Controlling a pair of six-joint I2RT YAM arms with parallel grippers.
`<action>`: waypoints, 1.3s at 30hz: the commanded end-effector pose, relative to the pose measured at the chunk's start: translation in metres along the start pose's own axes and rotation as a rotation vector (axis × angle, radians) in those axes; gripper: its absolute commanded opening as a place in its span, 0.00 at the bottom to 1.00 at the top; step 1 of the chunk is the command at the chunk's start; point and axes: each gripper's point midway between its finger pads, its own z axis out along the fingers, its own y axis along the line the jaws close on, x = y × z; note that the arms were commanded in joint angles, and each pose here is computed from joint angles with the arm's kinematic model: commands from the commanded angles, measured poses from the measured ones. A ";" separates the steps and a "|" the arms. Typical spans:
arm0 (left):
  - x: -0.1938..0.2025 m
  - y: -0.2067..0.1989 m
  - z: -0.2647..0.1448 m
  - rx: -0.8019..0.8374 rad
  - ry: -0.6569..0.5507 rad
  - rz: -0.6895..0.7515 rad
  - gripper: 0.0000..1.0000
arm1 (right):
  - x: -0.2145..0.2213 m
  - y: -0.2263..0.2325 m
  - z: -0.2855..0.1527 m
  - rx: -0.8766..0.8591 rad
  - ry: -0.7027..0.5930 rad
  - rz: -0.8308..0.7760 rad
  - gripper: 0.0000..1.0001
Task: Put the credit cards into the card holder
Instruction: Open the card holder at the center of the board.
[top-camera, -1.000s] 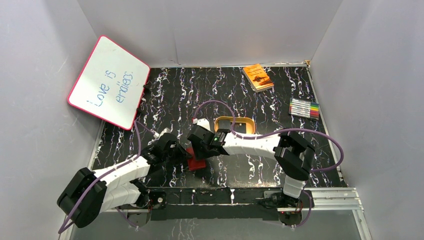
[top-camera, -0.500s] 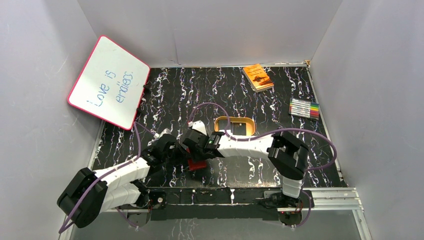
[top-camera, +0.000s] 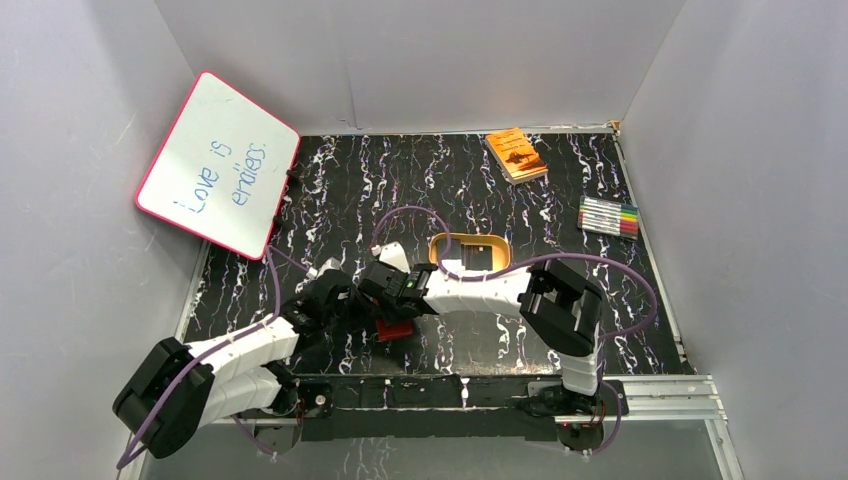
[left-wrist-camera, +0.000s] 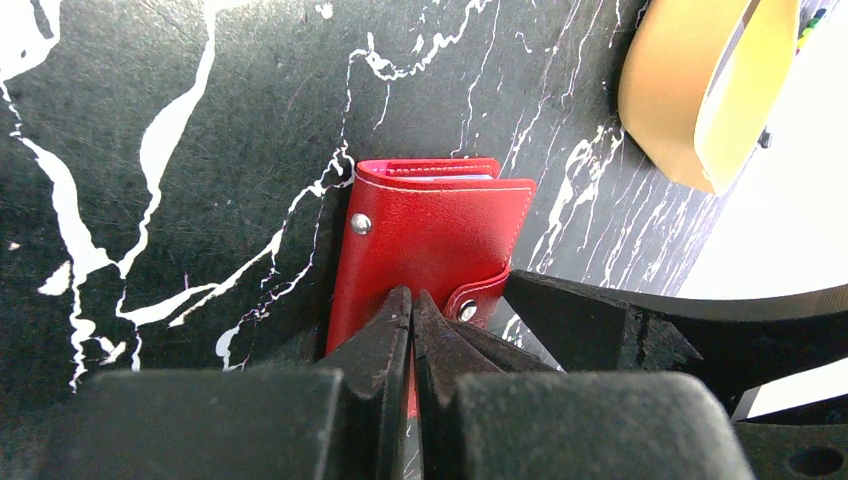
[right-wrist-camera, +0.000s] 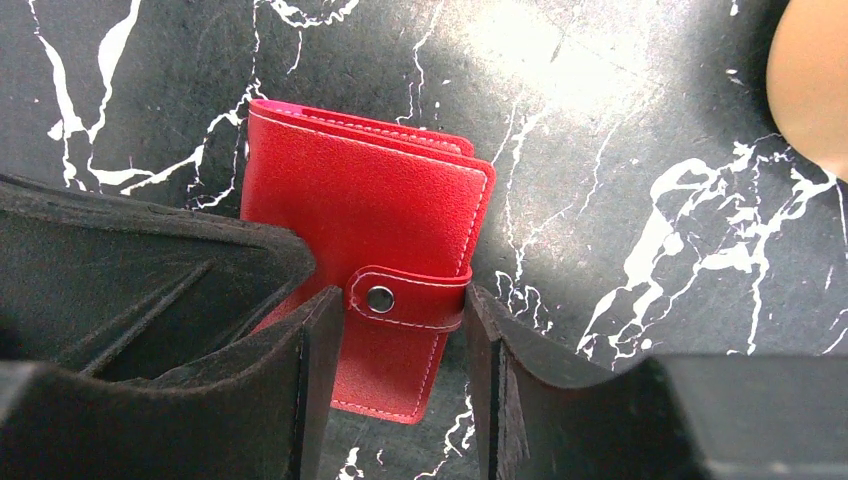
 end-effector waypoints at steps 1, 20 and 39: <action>0.013 0.037 -0.001 -0.115 0.043 0.004 0.00 | -0.004 -0.011 0.001 0.088 -0.023 -0.032 0.54; 0.015 0.043 0.000 -0.134 0.049 0.000 0.00 | -0.011 -0.030 -0.017 0.177 -0.072 -0.028 0.69; 0.017 0.044 0.000 -0.131 0.055 -0.002 0.00 | -0.017 -0.021 -0.018 0.153 -0.109 -0.062 0.28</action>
